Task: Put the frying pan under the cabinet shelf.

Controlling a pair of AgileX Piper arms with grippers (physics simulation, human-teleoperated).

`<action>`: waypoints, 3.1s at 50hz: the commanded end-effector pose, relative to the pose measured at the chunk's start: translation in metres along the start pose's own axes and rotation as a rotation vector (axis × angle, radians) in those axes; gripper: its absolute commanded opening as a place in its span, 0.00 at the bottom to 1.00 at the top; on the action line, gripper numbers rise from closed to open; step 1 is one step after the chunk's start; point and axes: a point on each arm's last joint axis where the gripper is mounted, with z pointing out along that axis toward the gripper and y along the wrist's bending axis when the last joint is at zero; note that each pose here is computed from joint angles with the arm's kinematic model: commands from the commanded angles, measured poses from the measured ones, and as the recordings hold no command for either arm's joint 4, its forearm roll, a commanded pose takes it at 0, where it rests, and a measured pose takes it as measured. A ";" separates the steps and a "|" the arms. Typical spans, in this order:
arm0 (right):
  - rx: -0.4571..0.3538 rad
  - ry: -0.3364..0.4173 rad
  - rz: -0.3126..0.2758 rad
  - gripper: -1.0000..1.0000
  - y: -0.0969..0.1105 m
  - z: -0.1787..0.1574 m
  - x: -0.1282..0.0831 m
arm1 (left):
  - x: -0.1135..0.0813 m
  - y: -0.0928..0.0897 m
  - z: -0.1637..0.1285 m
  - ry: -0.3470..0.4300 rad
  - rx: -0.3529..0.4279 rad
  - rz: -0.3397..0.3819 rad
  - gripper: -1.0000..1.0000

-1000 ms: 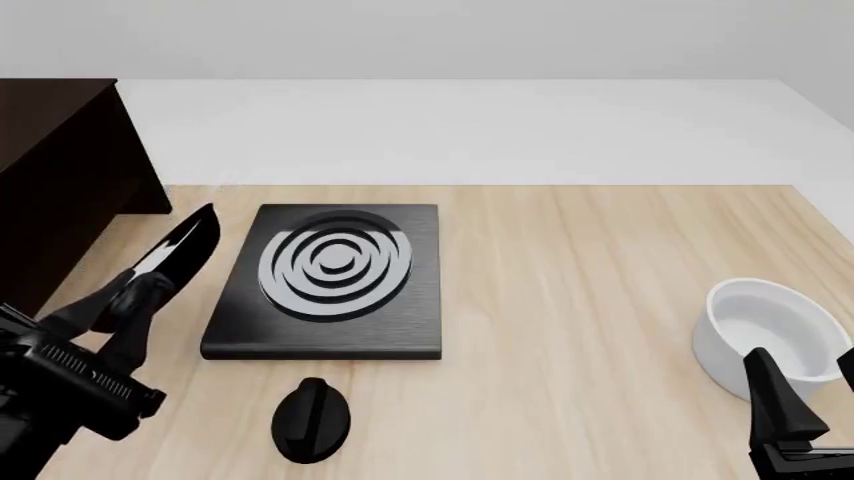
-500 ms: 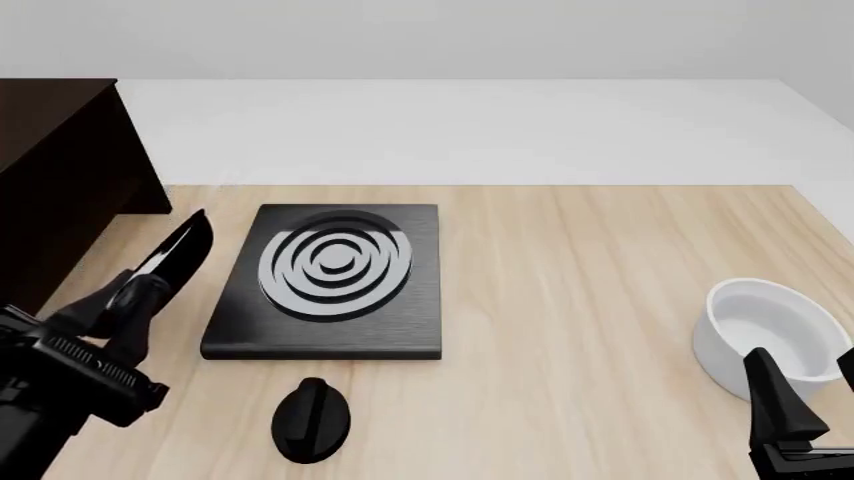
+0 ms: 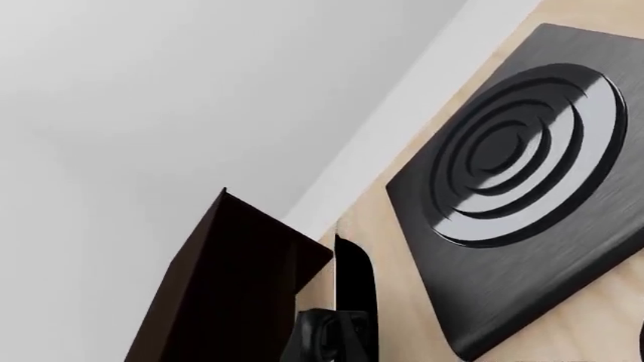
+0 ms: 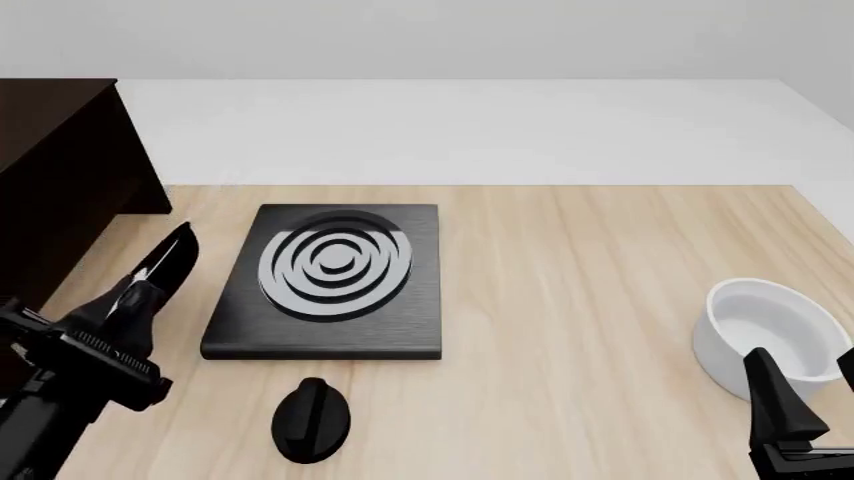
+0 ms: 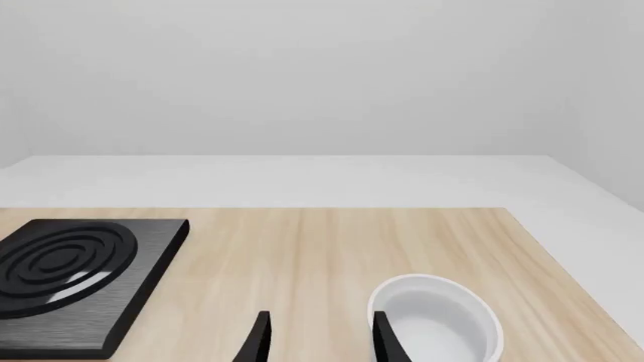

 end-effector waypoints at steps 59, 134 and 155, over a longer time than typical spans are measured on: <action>0.000 0.000 0.000 1.00 0.000 0.000 0.000 | 0.048 0.007 0.046 0.194 -0.086 0.086 0.00; 0.000 0.000 0.000 1.00 0.000 0.000 0.000 | 0.119 0.018 0.042 0.488 -0.152 0.103 0.00; 0.000 0.000 0.000 1.00 0.000 0.000 0.000 | 0.114 -0.002 0.053 0.449 -0.048 0.128 0.00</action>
